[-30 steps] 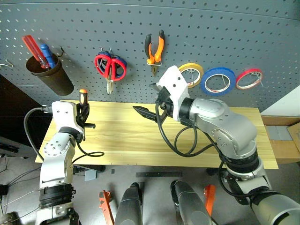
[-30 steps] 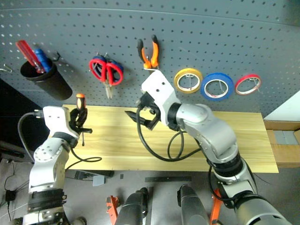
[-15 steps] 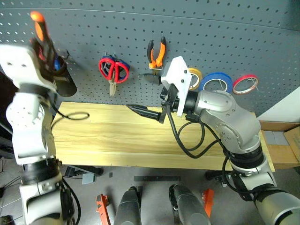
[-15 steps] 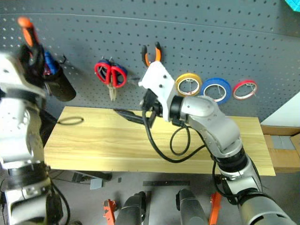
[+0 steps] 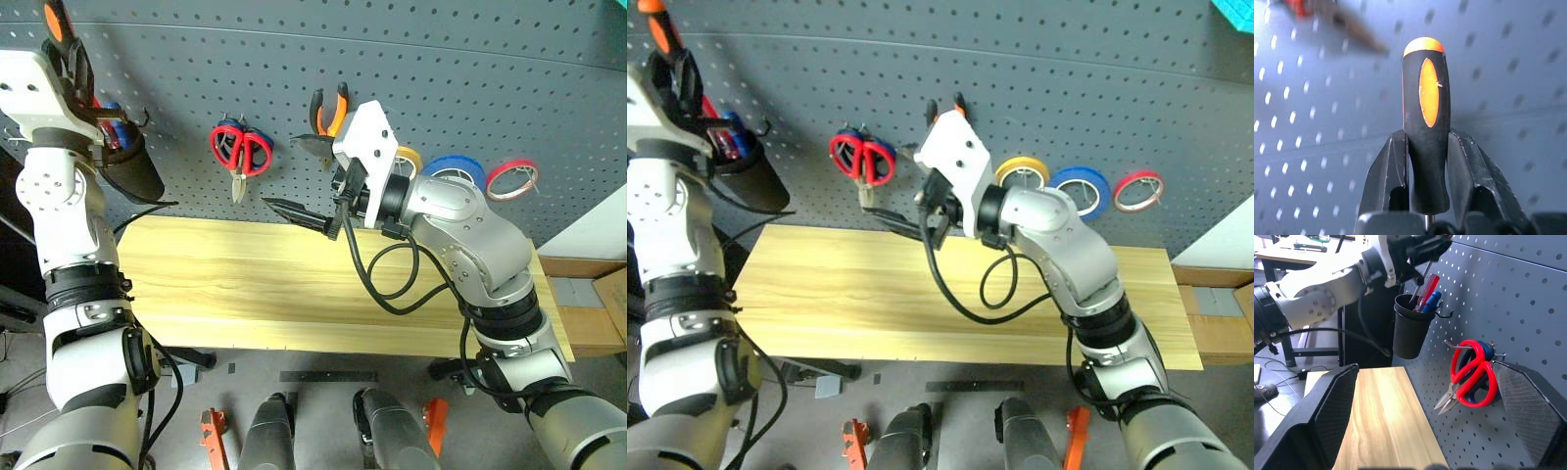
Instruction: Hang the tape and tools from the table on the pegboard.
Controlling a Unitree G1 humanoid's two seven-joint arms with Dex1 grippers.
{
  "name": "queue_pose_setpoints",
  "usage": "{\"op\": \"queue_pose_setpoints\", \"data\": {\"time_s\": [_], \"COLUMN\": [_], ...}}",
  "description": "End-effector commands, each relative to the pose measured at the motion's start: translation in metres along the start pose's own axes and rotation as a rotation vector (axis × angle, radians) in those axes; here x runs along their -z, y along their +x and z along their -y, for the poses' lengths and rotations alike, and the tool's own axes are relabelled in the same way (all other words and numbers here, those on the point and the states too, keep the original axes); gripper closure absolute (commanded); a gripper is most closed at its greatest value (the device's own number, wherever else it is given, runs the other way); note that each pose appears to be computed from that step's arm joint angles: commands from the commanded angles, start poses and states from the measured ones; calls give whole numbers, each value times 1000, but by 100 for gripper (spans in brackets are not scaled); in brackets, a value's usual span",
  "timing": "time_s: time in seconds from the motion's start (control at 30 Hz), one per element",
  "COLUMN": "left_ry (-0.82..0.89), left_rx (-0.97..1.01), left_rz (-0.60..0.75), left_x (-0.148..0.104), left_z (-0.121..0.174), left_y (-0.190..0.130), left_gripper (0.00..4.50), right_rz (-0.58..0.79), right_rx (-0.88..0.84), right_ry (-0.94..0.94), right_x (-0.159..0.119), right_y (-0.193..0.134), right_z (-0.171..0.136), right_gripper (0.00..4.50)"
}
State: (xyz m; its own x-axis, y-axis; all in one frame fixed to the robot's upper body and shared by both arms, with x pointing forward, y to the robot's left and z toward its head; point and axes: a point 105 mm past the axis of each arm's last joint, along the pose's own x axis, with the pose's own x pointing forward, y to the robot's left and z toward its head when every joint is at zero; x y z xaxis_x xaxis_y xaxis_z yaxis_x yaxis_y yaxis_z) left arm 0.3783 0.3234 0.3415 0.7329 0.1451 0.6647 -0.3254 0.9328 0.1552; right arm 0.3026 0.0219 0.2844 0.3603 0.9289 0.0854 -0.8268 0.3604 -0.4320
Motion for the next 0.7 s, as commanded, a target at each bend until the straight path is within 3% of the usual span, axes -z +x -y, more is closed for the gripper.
{"op": "queue_pose_setpoints", "data": {"time_s": [0.03, 0.27, 0.5, 0.6, 0.7], "left_ry": [5, -28, -99, -163, -225], "left_rx": [-48, -22, 282, 525, 631], "left_rz": [74, 114, 271, 147, -4], "left_x": [-12, -19, -84, -73, -55], "left_z": [-6, 7, 80, 122, 138], "left_y": [0, 3, -5, -36, -66], "left_gripper": [248, 10, 10, 10, 10], "right_rz": [45, 44, 55, 38, -24], "right_rx": [12, 21, 64, 38, 30], "right_ry": [-59, -70, -35, 1, 24], "right_x": [-16, -16, -19, -12, 6], "right_y": [-1, -2, -22, -40, -54], "right_z": [3, 5, 19, 13, 5], "right_gripper": [0, 0, 0, 0, 0]}}
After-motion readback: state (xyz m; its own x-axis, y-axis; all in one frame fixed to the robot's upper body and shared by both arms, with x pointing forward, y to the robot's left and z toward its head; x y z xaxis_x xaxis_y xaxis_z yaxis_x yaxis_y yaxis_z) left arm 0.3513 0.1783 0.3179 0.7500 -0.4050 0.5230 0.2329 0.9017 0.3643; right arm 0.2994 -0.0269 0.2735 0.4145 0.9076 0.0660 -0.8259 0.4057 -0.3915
